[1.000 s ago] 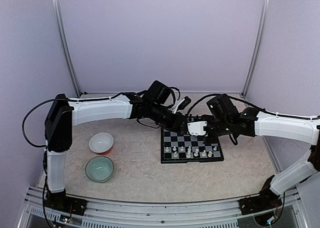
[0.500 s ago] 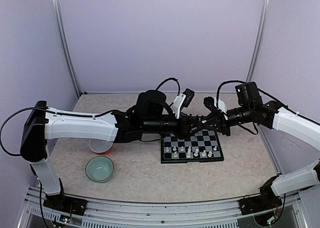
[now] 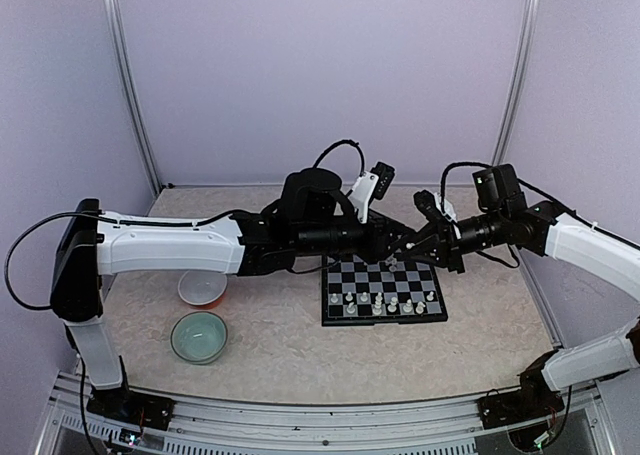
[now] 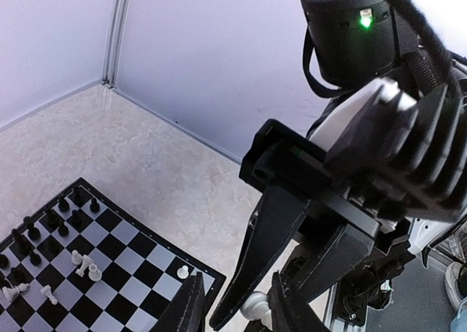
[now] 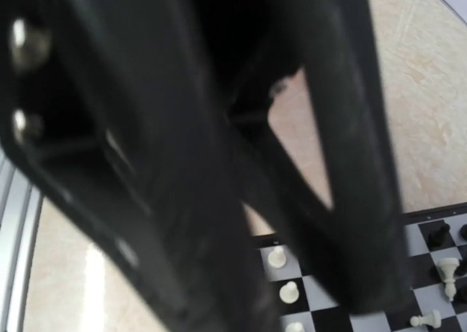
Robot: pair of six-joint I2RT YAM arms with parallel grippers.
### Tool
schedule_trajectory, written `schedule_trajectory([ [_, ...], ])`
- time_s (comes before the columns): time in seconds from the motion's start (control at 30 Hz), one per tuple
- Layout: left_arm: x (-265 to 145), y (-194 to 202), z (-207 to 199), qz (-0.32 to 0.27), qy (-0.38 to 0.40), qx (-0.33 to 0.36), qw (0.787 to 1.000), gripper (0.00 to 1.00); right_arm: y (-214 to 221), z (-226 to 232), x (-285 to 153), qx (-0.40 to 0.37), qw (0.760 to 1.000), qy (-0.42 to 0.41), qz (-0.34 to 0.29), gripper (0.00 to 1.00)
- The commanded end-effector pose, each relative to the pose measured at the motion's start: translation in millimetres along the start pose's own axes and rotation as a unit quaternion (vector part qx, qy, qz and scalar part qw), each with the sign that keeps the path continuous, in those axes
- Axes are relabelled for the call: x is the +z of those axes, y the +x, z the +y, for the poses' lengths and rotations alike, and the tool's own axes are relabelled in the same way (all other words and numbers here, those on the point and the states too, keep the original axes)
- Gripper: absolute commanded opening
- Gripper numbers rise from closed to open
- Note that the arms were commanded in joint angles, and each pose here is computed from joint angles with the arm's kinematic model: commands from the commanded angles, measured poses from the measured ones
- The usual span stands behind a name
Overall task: Set up the chess pieces on the board
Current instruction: Pass from the right arm to the left
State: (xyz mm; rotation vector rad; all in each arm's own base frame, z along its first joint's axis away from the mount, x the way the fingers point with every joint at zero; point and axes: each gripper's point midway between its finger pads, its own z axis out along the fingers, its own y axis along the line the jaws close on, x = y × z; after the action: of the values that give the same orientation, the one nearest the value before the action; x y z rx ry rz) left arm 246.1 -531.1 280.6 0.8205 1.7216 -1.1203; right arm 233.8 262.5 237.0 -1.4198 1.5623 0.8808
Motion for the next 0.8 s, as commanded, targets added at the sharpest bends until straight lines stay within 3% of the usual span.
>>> schedule_trajectory([
  [0.0,6,10,-7,0.021,0.01,0.025,0.999,0.33,2,1,-1,0.021,1.0,-0.01,-0.002,0.09],
  [0.37,0,17,-9,0.028,0.003,0.038,0.999,0.31,2,-3,-2,0.029,1.0,-0.01,-0.005,0.09],
  [0.77,5,30,-3,0.046,-0.018,0.048,0.998,0.21,2,-3,-4,0.039,0.999,-0.014,-0.01,0.09],
])
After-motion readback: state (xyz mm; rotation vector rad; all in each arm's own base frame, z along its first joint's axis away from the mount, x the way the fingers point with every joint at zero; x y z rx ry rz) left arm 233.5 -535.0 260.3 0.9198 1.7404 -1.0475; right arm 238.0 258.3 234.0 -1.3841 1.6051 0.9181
